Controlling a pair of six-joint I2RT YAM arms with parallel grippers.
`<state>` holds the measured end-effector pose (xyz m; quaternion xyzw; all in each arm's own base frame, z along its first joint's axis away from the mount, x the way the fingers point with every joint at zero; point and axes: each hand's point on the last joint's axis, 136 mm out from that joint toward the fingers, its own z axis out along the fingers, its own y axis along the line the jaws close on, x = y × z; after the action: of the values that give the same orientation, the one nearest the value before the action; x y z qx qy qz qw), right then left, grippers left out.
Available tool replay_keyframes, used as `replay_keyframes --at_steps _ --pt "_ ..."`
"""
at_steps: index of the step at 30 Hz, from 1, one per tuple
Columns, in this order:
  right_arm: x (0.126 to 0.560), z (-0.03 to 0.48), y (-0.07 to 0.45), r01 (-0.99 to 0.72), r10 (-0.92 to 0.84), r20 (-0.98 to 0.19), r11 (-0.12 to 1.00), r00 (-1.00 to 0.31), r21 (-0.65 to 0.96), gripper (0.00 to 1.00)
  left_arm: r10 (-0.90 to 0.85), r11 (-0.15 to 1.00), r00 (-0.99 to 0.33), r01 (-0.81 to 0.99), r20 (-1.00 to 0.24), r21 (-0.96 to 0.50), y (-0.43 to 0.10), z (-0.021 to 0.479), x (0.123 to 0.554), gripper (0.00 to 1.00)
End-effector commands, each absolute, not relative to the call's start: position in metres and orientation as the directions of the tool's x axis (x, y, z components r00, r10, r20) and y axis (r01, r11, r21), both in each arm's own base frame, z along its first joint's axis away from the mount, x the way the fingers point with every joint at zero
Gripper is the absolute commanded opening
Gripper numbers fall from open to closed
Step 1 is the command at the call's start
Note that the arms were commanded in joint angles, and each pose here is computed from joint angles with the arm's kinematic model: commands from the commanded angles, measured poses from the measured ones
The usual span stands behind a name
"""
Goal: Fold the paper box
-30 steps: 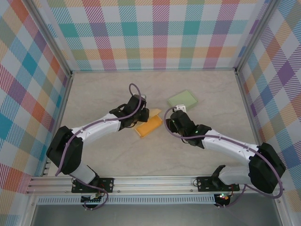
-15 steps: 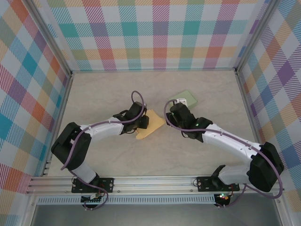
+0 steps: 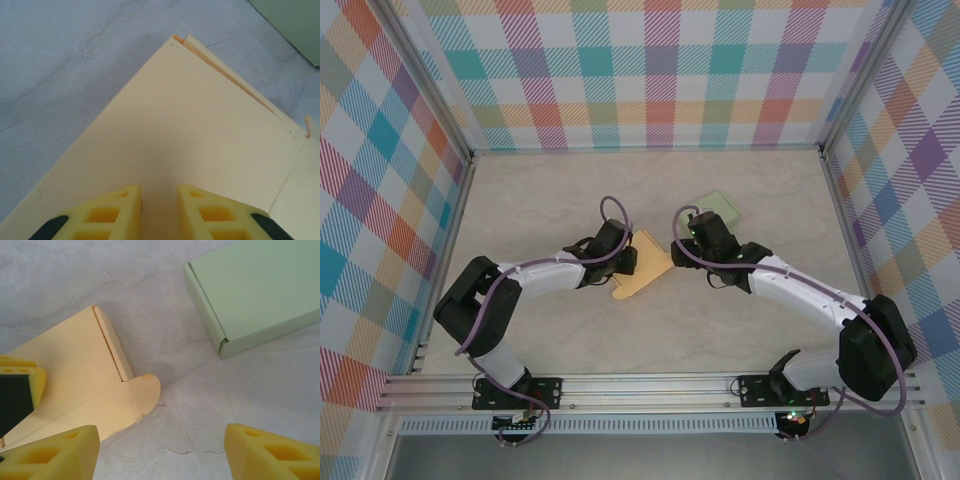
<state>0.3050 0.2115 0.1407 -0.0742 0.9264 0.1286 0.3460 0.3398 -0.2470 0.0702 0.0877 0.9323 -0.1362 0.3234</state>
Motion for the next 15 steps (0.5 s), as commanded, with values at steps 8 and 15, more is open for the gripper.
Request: replay_keyframes --at_steps 8,15 --pt "0.304 0.134 0.238 -0.473 -0.24 -0.697 0.866 -0.676 0.161 0.7 -0.042 0.992 -0.663 0.064 -0.748 -0.112 -0.176 0.151 0.322 0.28" --pt "0.307 0.125 0.249 -0.56 -0.332 -0.702 0.821 -0.63 0.114 0.7 -0.148 0.982 -0.732 -0.03 -0.665 -0.185 -0.153 0.109 0.315 0.43"
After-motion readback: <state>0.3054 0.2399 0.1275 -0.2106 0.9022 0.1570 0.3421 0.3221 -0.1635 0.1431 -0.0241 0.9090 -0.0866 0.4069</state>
